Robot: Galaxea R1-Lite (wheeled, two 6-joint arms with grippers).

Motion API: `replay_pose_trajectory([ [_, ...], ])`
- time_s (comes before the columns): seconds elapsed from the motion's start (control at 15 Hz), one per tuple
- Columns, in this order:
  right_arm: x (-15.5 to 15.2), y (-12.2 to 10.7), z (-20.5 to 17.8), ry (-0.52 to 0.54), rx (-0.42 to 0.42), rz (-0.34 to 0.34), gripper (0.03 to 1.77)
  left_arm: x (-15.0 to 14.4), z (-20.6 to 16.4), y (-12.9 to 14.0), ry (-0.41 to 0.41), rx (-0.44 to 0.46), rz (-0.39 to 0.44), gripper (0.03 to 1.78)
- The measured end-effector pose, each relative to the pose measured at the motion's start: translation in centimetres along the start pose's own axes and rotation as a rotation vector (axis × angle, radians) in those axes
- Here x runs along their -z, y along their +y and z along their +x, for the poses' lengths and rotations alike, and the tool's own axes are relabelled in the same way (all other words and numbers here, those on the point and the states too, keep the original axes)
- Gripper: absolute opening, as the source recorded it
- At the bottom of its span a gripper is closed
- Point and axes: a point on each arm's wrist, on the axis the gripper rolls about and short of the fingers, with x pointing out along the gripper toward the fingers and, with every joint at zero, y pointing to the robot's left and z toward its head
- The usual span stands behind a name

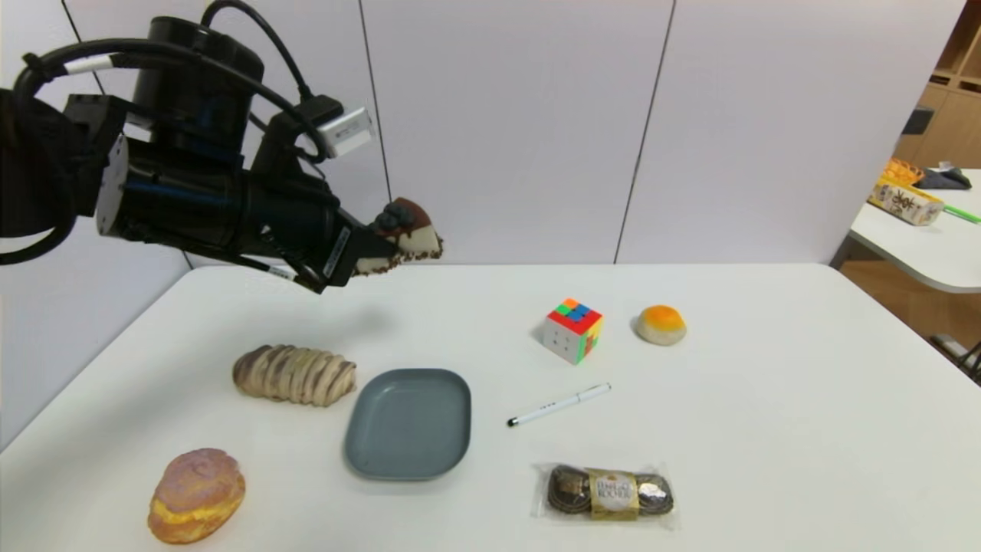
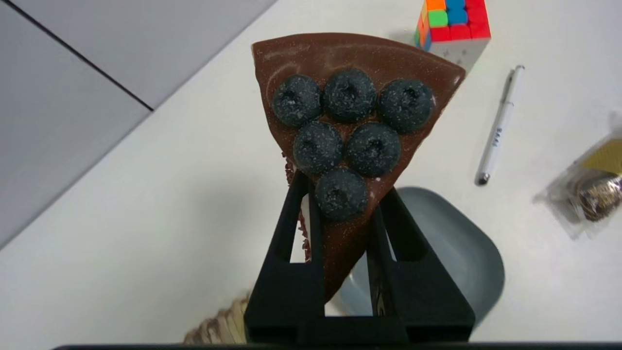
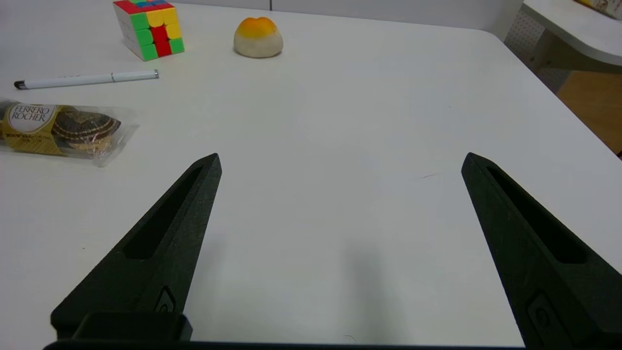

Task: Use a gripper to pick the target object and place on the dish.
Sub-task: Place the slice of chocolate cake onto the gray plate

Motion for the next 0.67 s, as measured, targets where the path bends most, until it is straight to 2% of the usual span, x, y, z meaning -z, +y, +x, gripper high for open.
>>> replay_pose_trajectory([
  [0.4,0.0,0.0,0.0,0.000,0.000,0.000,1.71,5.1,-1.1,-4.1,0.146,0.094,-0.016,0.29],
  [0.67,0.0,0.0,0.0,0.000,0.000,0.000,1.71,6.0,-0.3,-5.3,0.173,0.140,0.004,0.29],
])
